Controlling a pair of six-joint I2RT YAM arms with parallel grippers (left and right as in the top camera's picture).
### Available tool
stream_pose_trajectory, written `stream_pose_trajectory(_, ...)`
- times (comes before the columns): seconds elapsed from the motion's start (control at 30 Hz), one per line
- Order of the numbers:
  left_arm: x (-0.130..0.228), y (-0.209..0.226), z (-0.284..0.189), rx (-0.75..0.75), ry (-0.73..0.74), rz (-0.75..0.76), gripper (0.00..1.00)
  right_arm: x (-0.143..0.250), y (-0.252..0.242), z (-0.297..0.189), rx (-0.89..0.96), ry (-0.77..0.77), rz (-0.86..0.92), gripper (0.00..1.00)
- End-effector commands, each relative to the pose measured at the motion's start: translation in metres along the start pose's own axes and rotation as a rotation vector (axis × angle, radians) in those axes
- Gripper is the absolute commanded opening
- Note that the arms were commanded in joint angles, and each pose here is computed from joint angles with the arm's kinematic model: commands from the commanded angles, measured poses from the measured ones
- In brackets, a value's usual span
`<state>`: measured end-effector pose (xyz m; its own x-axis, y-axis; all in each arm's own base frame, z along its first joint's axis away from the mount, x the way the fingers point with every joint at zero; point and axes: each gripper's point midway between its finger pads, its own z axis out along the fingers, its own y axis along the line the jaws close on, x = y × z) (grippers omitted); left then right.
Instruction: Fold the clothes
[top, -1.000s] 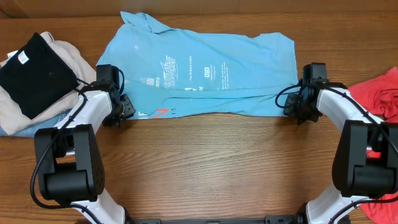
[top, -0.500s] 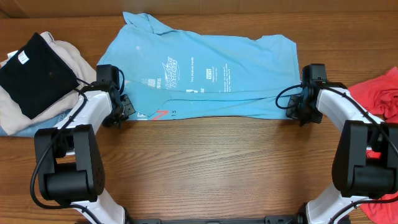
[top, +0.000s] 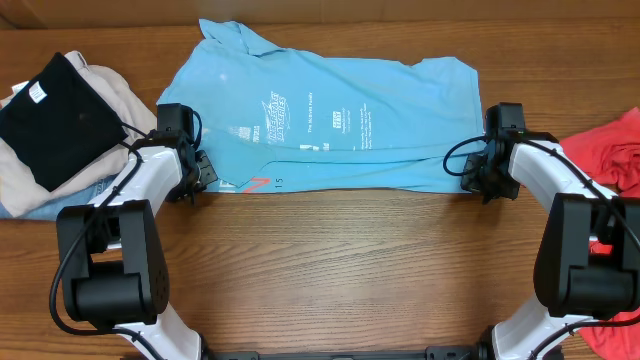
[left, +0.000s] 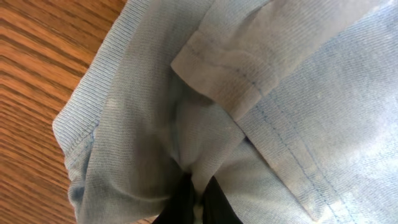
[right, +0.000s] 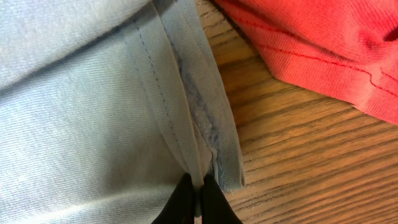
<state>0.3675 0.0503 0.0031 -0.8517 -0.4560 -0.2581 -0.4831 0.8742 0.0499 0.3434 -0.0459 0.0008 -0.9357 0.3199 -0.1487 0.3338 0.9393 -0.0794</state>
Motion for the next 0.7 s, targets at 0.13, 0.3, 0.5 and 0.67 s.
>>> stream_pose_trajectory(0.13, 0.01, 0.014, 0.015, -0.077, 0.026, 0.005, 0.05, 0.004, -0.012, 0.004, 0.057, 0.011, 0.007, 0.05)
stream_pose_trajectory(0.3, 0.011, 0.015, 0.015, -0.079, 0.029, 0.005, 0.04, -0.002, -0.019, 0.0, 0.1, -0.008, 0.009, 0.06)
stream_pose_trajectory(0.5, 0.01, 0.018, 0.016, -0.081, 0.031, -0.004, 0.04, -0.006, -0.021, -0.005, 0.101, -0.009, 0.014, 0.05)
stream_pose_trajectory(0.67, 0.01, 0.018, 0.016, -0.081, 0.03, -0.005, 0.04, -0.007, -0.013, -0.013, 0.059, 0.017, 0.012, 0.08)
